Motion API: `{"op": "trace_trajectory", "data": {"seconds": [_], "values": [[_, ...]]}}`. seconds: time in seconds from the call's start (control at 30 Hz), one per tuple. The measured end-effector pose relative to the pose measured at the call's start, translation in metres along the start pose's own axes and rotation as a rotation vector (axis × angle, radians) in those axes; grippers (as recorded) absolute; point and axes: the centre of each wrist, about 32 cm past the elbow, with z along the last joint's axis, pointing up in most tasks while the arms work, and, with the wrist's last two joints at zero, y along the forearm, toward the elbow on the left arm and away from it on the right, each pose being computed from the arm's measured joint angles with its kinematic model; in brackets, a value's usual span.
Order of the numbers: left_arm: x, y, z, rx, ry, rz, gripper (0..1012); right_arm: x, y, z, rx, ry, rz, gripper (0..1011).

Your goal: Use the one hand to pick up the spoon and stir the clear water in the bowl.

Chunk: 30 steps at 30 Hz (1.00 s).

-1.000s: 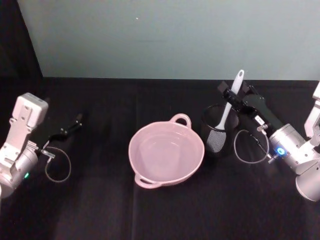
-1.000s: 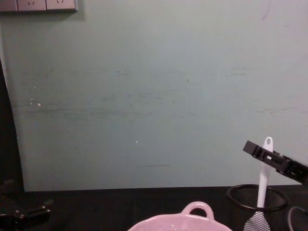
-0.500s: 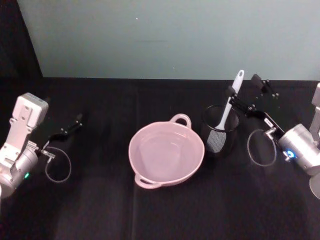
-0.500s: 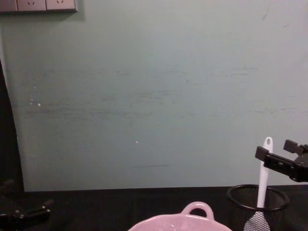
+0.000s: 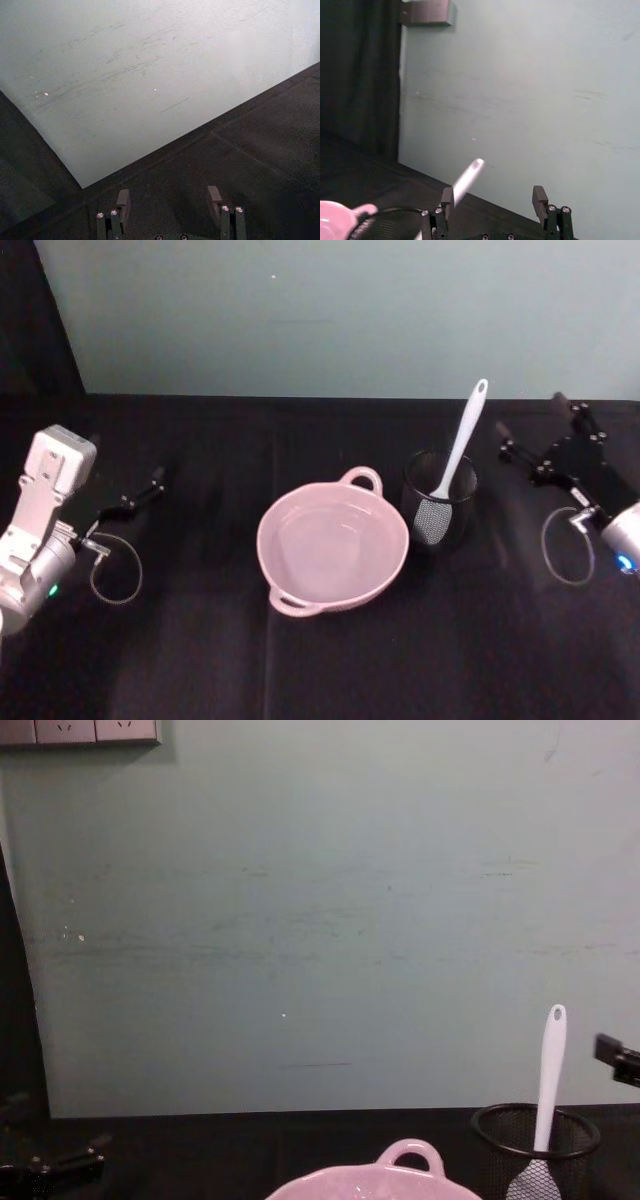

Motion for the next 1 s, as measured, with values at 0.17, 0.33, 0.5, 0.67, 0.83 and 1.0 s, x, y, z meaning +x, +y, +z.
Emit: {"op": "trace_trajectory", "data": {"seconds": [0.17, 0.33, 0.5, 0.67, 0.83, 1.0], "values": [[0.0, 0.0, 0.0, 0.0, 0.0, 0.0, 1011, 0.0047, -0.0078, -0.0037, -0.032, -0.016, -0.058, 1002], [0.0, 0.0, 0.0, 0.0, 0.0, 0.0, 1011, 0.0067, -0.0107, -0.0067, -0.097, -0.026, -0.116, 1003], [0.0, 0.0, 0.0, 0.0, 0.0, 0.0, 1011, 0.0063, -0.0104, -0.0067, -0.165, -0.026, -0.144, 1002], [0.0, 0.0, 0.0, 0.0, 0.0, 0.0, 1011, 0.004, -0.0096, -0.0069, -0.184, -0.023, -0.151, 1002], [0.0, 0.0, 0.0, 0.0, 0.0, 0.0, 1011, 0.0021, -0.0087, -0.0074, -0.183, -0.017, -0.153, 1002], [0.0, 0.0, 0.0, 0.0, 0.0, 0.0, 1011, 0.0023, -0.0088, -0.0073, -0.184, -0.018, -0.152, 1002]]}}
